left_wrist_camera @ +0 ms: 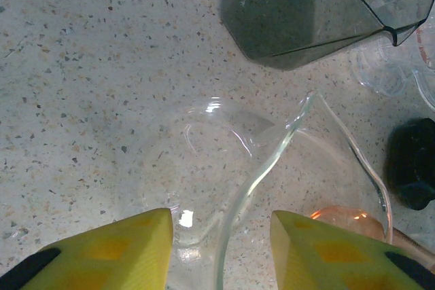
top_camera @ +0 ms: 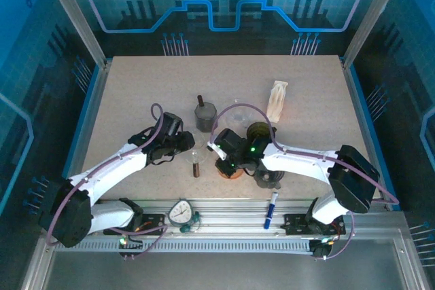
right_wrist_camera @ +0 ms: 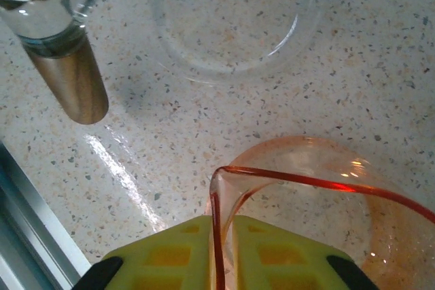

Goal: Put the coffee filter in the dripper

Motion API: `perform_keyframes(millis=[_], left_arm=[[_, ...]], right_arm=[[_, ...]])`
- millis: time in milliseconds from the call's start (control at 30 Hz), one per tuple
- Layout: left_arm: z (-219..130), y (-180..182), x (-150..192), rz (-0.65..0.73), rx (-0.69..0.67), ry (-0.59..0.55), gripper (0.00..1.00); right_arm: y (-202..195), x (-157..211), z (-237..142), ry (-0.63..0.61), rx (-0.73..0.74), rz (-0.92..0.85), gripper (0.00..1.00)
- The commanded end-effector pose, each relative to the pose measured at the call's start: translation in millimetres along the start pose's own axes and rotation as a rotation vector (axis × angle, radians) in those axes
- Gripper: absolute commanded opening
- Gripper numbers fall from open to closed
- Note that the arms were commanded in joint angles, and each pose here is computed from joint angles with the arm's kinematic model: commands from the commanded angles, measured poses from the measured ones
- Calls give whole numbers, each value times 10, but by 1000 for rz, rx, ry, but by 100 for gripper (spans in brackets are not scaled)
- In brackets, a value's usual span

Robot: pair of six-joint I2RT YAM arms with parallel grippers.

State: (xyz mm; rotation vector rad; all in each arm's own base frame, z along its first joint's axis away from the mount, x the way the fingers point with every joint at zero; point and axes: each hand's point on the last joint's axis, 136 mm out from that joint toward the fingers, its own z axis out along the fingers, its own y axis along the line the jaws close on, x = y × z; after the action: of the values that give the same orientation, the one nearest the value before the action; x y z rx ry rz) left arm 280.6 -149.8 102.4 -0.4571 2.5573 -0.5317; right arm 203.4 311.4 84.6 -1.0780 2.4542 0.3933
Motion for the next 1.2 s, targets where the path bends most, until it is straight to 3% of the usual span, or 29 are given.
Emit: perform_keyframes(millis=[0,267,467,667,833,967,1167], left_arm=[[-60,-61,-109,21,3,-23,44],[-84,-93,-135,21,13,-27,45],[-87,-107,-128,17,20,-21,48],[-108,-121,-125,13,31,-22,51],[-143,-155,-134,10,58,-34,54],[-185,-196,-140,10,81,-39,56],[-409,-294,-200,18,142,-79,68]], right_arm=[[145,-50,-39,2,-26,-24,14],[326,20,4,22,-44,-52,14],[264,-44,-148,-27,-2,-41,39],[-24,-1,-574,-115,104,66,50],[-451,262,-986,-153,232,255,58],[-858,756,-1152,-102,331,444,65],[-1263,1255,-1320,-72,426,660,71]])
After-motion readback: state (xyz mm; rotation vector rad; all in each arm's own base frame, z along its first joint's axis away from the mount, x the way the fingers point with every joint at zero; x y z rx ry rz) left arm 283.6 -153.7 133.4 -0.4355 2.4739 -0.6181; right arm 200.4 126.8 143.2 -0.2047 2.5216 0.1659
